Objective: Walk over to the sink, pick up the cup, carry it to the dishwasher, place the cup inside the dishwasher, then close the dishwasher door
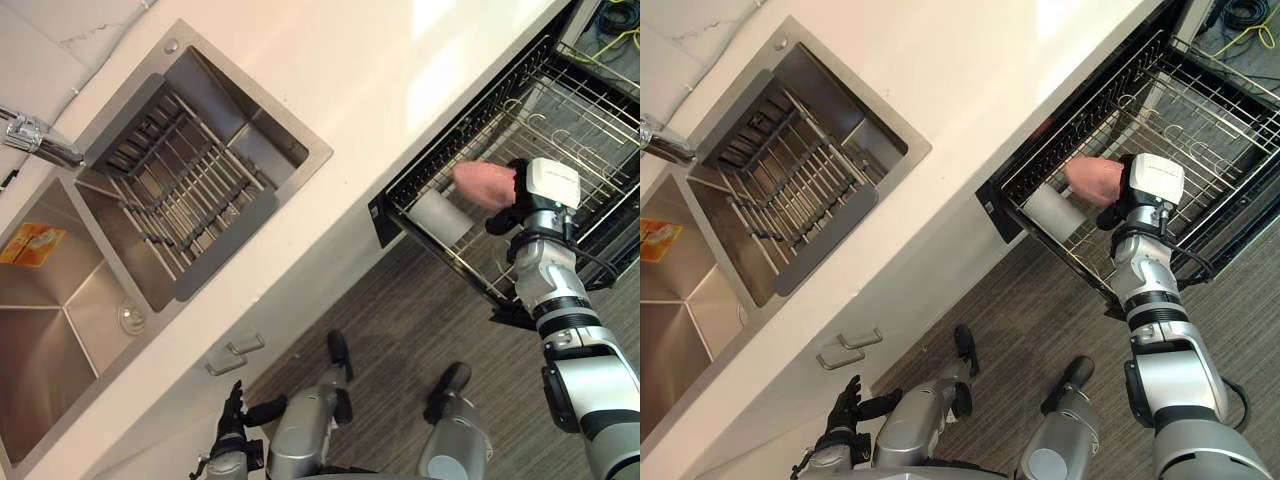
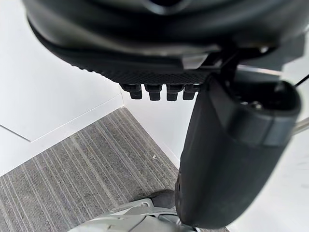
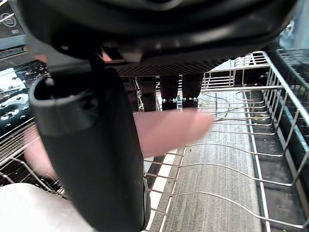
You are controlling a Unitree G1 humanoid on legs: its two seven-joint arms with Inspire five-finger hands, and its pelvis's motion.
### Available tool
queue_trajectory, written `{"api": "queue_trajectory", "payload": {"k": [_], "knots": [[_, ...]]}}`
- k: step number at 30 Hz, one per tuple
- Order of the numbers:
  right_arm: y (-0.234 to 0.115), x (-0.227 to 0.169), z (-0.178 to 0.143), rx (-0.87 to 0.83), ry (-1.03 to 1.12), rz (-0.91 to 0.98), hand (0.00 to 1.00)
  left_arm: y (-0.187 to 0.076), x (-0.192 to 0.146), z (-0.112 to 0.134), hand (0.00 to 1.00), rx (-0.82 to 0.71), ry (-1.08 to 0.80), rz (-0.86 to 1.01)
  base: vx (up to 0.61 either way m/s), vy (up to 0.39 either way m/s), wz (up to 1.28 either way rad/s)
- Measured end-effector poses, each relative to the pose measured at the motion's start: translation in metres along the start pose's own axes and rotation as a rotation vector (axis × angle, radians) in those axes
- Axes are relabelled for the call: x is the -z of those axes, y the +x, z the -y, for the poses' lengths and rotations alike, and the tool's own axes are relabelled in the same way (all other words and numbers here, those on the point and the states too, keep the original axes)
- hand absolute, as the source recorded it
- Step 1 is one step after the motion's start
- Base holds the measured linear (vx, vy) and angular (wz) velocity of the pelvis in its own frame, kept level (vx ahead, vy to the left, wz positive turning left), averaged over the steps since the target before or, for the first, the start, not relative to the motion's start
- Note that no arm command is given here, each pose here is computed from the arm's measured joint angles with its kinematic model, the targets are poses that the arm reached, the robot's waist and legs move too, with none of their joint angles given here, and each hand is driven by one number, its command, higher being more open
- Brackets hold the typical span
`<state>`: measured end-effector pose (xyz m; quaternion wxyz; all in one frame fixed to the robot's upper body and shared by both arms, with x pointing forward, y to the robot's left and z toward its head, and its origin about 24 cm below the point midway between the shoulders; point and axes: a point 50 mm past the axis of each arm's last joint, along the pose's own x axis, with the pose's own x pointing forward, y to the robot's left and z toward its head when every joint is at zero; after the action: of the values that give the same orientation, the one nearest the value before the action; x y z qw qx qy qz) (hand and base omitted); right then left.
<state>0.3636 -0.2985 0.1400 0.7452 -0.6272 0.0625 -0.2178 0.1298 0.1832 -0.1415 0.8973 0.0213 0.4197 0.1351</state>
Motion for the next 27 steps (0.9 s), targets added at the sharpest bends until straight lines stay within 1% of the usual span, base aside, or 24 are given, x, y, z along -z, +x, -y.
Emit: {"api": "queue_trajectory", "payload": {"k": [5,7,12,16,20,25,27], "knots": [[-0.004,-0.010,0.009,0.053,0.074,0.048,1.00,0.001,0.000,-0.003,1.00,-0.002,-0.003,-0.005,0.02,-0.013,0.04],[-0.013,-0.017,0.004,0.060,0.127,0.090,1.00,0.002,0.001,-0.010,1.00,-0.025,-0.002,-0.017,0.05,-0.031,0.12],[-0.035,-0.015,-0.012,0.042,0.281,0.090,1.00,0.003,0.005,-0.029,1.00,-0.072,0.031,-0.043,0.03,-0.005,-0.05],[-0.048,-0.010,-0.012,0.068,0.384,0.086,1.00,0.001,0.011,-0.036,1.00,-0.100,0.076,-0.064,-0.02,0.019,-0.09],[-0.061,0.016,-0.010,0.128,0.522,-0.018,1.00,-0.003,0.023,-0.043,1.00,-0.124,0.105,-0.106,-0.06,0.007,-0.20],[-0.082,0.081,-0.016,0.221,0.664,-0.316,1.00,-0.011,0.041,-0.048,1.00,-0.140,0.118,-0.161,-0.07,0.007,-0.20],[-0.090,0.100,-0.019,0.253,0.719,-0.417,1.00,-0.013,0.045,-0.049,1.00,-0.150,0.120,-0.173,-0.04,0.006,-0.27]]}}
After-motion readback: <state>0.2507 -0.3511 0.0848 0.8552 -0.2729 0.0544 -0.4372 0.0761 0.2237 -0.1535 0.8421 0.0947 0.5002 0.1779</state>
